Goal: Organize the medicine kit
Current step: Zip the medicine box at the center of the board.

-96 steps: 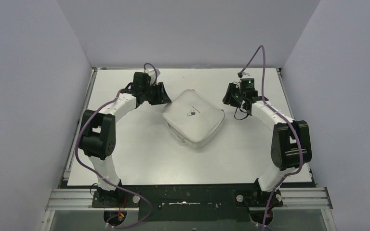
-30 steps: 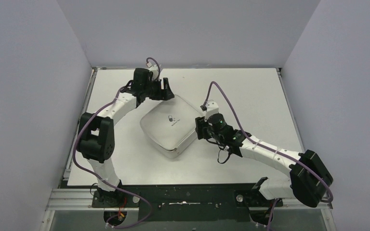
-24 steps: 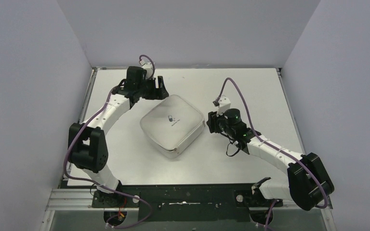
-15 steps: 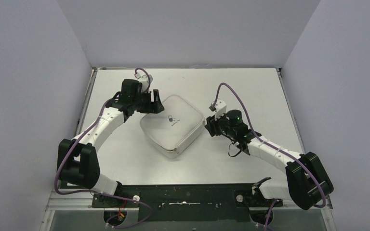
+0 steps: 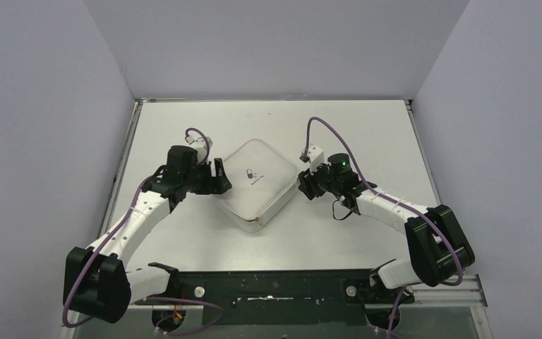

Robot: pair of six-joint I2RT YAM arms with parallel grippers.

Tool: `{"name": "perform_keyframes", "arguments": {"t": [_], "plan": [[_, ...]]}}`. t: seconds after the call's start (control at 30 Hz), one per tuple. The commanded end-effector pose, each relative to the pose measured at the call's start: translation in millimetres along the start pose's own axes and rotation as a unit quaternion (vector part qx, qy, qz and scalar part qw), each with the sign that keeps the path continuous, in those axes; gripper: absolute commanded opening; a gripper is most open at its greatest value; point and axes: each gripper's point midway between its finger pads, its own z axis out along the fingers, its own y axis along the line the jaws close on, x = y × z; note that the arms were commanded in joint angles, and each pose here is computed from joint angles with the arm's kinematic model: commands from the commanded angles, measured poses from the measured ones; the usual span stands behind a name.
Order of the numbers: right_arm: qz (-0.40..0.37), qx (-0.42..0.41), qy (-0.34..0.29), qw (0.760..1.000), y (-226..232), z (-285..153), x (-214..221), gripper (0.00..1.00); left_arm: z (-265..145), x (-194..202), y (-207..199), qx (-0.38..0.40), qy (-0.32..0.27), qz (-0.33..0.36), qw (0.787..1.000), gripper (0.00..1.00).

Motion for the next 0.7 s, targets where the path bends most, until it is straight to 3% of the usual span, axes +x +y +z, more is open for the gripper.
{"name": "perform_keyframes", "arguments": {"t": [0.0,0.47,0.67], "plan": [[-0.026,-0.016,-0.026,0.999,-3,8,-27,0.47,0,3,2,-0.008,-0.013,-0.025,1.000,0.67],[-0.055,-0.017,-0.019,0.998,-5,19,-27,0.44,14,13,3,0.003,-0.010,-0.037,0.999,0.59],[-0.068,-0.003,-0.027,0.997,-10,18,-29,0.22,16,14,6,-0.003,-0.003,-0.036,0.999,0.56]]}}
